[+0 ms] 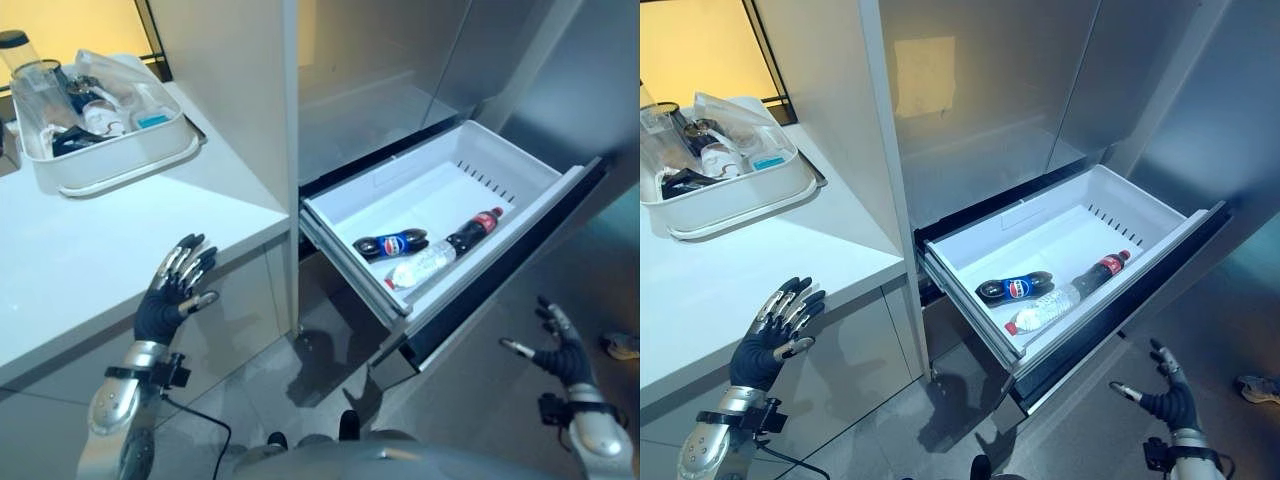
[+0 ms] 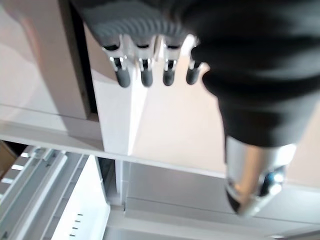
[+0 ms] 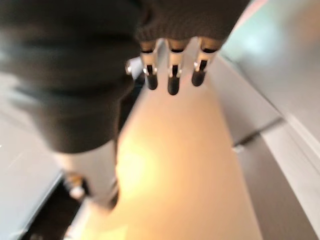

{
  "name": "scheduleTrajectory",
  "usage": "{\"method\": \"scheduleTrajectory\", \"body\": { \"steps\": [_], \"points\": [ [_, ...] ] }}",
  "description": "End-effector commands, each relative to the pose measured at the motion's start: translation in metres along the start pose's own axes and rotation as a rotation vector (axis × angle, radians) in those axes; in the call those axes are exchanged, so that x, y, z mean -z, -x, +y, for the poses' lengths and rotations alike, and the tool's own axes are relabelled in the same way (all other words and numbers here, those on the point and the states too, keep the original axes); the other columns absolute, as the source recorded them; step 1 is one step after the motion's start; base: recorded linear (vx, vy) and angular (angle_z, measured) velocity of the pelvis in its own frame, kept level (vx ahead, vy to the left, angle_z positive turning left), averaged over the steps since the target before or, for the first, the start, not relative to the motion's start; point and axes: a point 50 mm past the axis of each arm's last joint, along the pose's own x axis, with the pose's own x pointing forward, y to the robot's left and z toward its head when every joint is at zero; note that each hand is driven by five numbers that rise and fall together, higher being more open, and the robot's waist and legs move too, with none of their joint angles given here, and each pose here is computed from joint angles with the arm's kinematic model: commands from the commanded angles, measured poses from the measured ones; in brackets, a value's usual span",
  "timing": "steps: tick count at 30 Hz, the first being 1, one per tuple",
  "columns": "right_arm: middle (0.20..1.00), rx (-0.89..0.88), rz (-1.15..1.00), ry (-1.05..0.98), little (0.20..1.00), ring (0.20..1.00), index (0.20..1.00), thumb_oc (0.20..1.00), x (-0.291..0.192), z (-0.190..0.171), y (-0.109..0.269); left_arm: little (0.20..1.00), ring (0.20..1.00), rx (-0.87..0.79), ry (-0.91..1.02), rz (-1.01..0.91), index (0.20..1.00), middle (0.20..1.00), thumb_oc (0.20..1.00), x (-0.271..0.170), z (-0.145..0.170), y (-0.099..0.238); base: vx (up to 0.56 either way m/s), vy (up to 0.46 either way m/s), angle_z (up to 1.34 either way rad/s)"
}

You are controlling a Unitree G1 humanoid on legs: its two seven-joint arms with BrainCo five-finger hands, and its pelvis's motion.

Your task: Take the drinks into the refrigerator

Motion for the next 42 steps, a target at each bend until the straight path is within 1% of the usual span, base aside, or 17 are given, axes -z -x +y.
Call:
{"method": "scheduleTrajectory", "body": {
  "steps": [1, 4, 5, 6, 8, 9, 10, 11, 13, 18, 24, 30, 35, 36, 38, 39, 42],
  "points": [
    [0.2, -0.011, -0.089, -0.026, 0.2, 0.2, 0.2, 0.2, -0.019, 0.003, -0.018, 1.0, 1.0, -0.003, -0.057, -0.106, 1.0, 1.0, 1.0, -0.013, -0.002, -0.006, -0.02, -0.001, -0.11],
    [0.2, -0.081, -0.027, 0.008, 0.2, 0.2, 0.2, 0.2, -0.008, 0.015, -0.021, 1.0, 1.0, 0.006, -0.048, -0.121, 1.0, 1.0, 1.0, -0.014, -0.004, -0.009, -0.03, 0.002, -0.05],
    [0.2, -0.133, 0.02, 0.064, 0.2, 0.2, 0.2, 0.2, 0.0, 0.022, -0.021, 1.0, 1.0, 0.015, -0.043, -0.124, 1.0, 1.0, 1.0, -0.013, -0.006, -0.011, -0.02, -0.002, -0.03],
    [0.2, -0.141, 0.024, 0.095, 0.2, 0.2, 0.2, 0.2, 0.001, 0.025, -0.024, 1.0, 1.0, 0.017, -0.043, -0.129, 1.0, 1.0, 1.0, -0.014, -0.007, -0.012, -0.01, -0.007, -0.04],
    [0.2, -0.22, 0.038, 0.221, 0.2, 0.2, 0.2, 0.2, 0.003, 0.034, -0.03, 1.0, 1.0, 0.025, -0.037, -0.144, 1.0, 1.0, 1.0, -0.015, -0.009, -0.016, 0.0, -0.004, -0.02],
    [0.2, -0.243, 0.034, 0.248, 0.2, 0.2, 0.2, 0.2, 0.002, 0.04, -0.034, 1.0, 1.0, 0.031, -0.033, -0.15, 1.0, 1.0, 1.0, -0.016, -0.011, -0.018, 0.0, 0.0, 0.0],
    [0.2, -0.262, 0.047, 0.244, 0.2, 0.2, 0.2, 0.2, 0.002, 0.049, -0.039, 1.0, 1.0, 0.049, -0.021, -0.155, 1.0, 1.0, 1.0, -0.015, -0.015, -0.022, 0.0, 0.0, 0.0],
    [0.2, -0.262, 0.046, 0.243, 0.2, 0.2, 0.2, 0.2, 0.002, 0.05, -0.039, 1.0, 1.0, 0.048, -0.022, -0.156, 1.0, 1.0, 1.0, -0.015, -0.015, -0.022, 0.0, 0.0, 0.0],
    [0.2, -0.305, 0.037, 0.256, 0.2, 0.2, 0.2, 0.2, -0.003, 0.062, -0.045, 1.0, 1.0, 0.069, -0.01, -0.163, 1.0, 1.0, 1.0, -0.015, -0.02, -0.026, 0.01, -0.018, 0.05],
    [0.2, -0.357, -0.012, 0.309, 0.2, 0.2, 0.2, 0.2, -0.016, 0.069, -0.055, 1.0, 1.0, 0.09, -0.007, -0.172, 1.0, 1.0, 1.0, -0.016, -0.024, -0.031, 0.01, -0.017, 0.09],
    [0.2, -0.351, -0.041, 0.379, 0.2, 0.2, 0.2, 0.2, -0.026, 0.065, -0.067, 1.0, 1.0, 0.103, 0.001, -0.173, 1.0, 1.0, 1.0, -0.017, -0.026, -0.032, 0.01, -0.017, 0.12],
    [0.2, -0.279, -0.048, 0.444, 0.2, 0.2, 0.2, 0.2, -0.04, 0.042, -0.086, 1.0, 1.0, 0.128, 0.013, -0.162, 1.0, 1.0, 1.0, -0.018, -0.026, -0.031, 0.01, -0.014, 0.07],
    [0.2, -0.25, -0.123, 0.486, 0.2, 0.2, 0.2, 0.2, -0.068, 0.03, -0.104, 1.0, 1.0, 0.141, 0.023, -0.157, 1.0, 1.0, 1.0, -0.018, -0.025, -0.03, -0.01, -0.016, 0.11],
    [0.2, -0.25, -0.124, 0.486, 0.2, 0.2, 0.2, 0.2, -0.068, 0.03, -0.104, 1.0, 1.0, 0.141, 0.023, -0.157, 1.0, 1.0, 1.0, -0.019, -0.025, -0.03, -0.02, -0.01, 0.06],
    [0.2, -0.255, -0.193, 0.494, 0.2, 0.2, 0.2, 0.2, -0.091, 0.033, -0.113, 1.0, 1.0, 0.154, 0.03, -0.157, 1.0, 1.0, 1.0, -0.019, -0.026, -0.029, -0.01, -0.01, 0.05],
    [0.2, -0.255, -0.193, 0.494, 0.2, 0.2, 0.2, 0.2, -0.092, 0.033, -0.113, 1.0, 1.0, 0.153, 0.03, -0.157, 1.0, 1.0, 1.0, -0.019, -0.026, -0.029, -0.04, -0.017, 0.06],
    [0.2, -0.232, -0.267, 0.428, 0.2, 0.2, 0.2, 0.2, -0.119, 0.038, -0.123, 1.0, 1.0, 0.166, 0.033, -0.169, 1.0, 1.0, 1.0, -0.023, -0.028, -0.03, -0.06, -0.044, 0.11]
  ]
}}
